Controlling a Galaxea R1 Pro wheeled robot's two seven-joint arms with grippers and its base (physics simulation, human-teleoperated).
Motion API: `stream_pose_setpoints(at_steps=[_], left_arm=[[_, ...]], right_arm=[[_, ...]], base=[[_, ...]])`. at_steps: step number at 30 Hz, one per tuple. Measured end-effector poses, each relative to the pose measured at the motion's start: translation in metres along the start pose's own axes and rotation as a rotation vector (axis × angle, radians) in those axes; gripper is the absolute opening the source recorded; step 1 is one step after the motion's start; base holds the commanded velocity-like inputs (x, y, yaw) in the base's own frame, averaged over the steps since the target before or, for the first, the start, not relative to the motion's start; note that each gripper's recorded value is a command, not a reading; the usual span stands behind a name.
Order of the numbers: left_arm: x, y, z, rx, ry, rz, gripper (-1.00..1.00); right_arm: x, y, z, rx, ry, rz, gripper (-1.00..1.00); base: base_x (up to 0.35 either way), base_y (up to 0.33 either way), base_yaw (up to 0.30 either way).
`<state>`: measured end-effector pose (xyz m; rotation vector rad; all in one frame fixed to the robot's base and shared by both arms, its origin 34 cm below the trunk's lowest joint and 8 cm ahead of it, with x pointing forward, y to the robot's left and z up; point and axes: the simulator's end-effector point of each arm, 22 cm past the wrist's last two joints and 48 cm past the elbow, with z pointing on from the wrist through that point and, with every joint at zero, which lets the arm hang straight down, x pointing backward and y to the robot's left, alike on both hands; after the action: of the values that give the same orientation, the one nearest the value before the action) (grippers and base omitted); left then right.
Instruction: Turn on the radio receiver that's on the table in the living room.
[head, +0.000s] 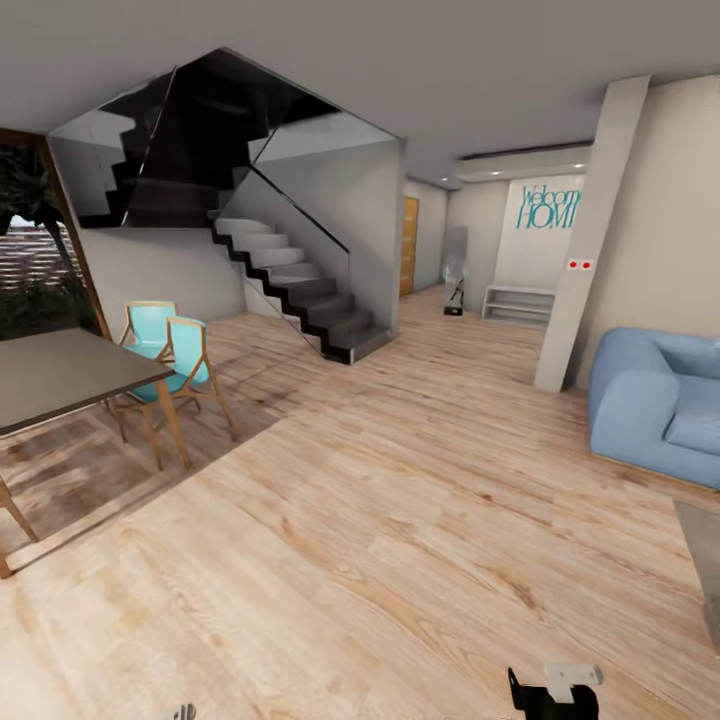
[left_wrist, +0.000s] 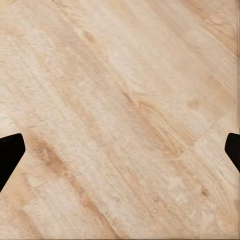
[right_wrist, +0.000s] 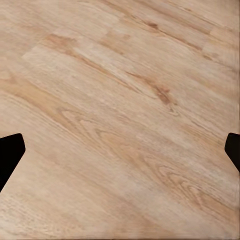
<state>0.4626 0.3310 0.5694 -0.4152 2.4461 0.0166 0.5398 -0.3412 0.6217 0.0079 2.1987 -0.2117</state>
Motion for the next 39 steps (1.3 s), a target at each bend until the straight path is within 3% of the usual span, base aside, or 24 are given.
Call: stream_pose_setpoints(at_steps=[10, 12, 15, 20, 32, 35, 39], left_arm=[[0.0, 0.0, 0.001, -0.001, -0.01, 0.003, 1.0], [0.0, 0.001, 0.001, -0.002, -0.009, 0.003, 1.0], [0.001, 0.0, 0.001, 0.0, -0.008, 0.003, 1.0], [0.014, -0.006, 0.002, 0.01, 0.019, 0.016, 1.0], [0.017, -0.009, 0.002, 0.016, 0.024, 0.024, 1.0], [0.017, -0.009, 0.002, 0.016, 0.024, 0.024, 1.0], [0.017, -0.009, 0.002, 0.016, 0.025, 0.024, 1.0]], right_arm=[[0.004, -0.005, 0.0, 0.008, 0.008, 0.012, 1.0], [0.008, -0.022, -0.001, 0.046, 0.015, 0.041, 1.0], [0.009, -0.03, -0.001, 0.064, 0.017, 0.055, 1.0], [0.01, -0.032, -0.002, 0.07, 0.018, 0.059, 1.0], [0.01, -0.033, -0.002, 0.073, 0.018, 0.062, 1.0], [0.009, -0.05, -0.003, 0.106, 0.014, 0.082, 1.0], [0.005, -0.088, -0.009, 0.186, -0.004, 0.134, 1.0]], base=[[0.0, 0.0, -0.269], [0.0, 0.0, -0.3], [0.0, 0.0, -0.3], [0.0, 0.0, -0.3], [0.0, 0.0, -0.3], [0.0, 0.0, -0.3], [0.0, 0.0, -0.3]])
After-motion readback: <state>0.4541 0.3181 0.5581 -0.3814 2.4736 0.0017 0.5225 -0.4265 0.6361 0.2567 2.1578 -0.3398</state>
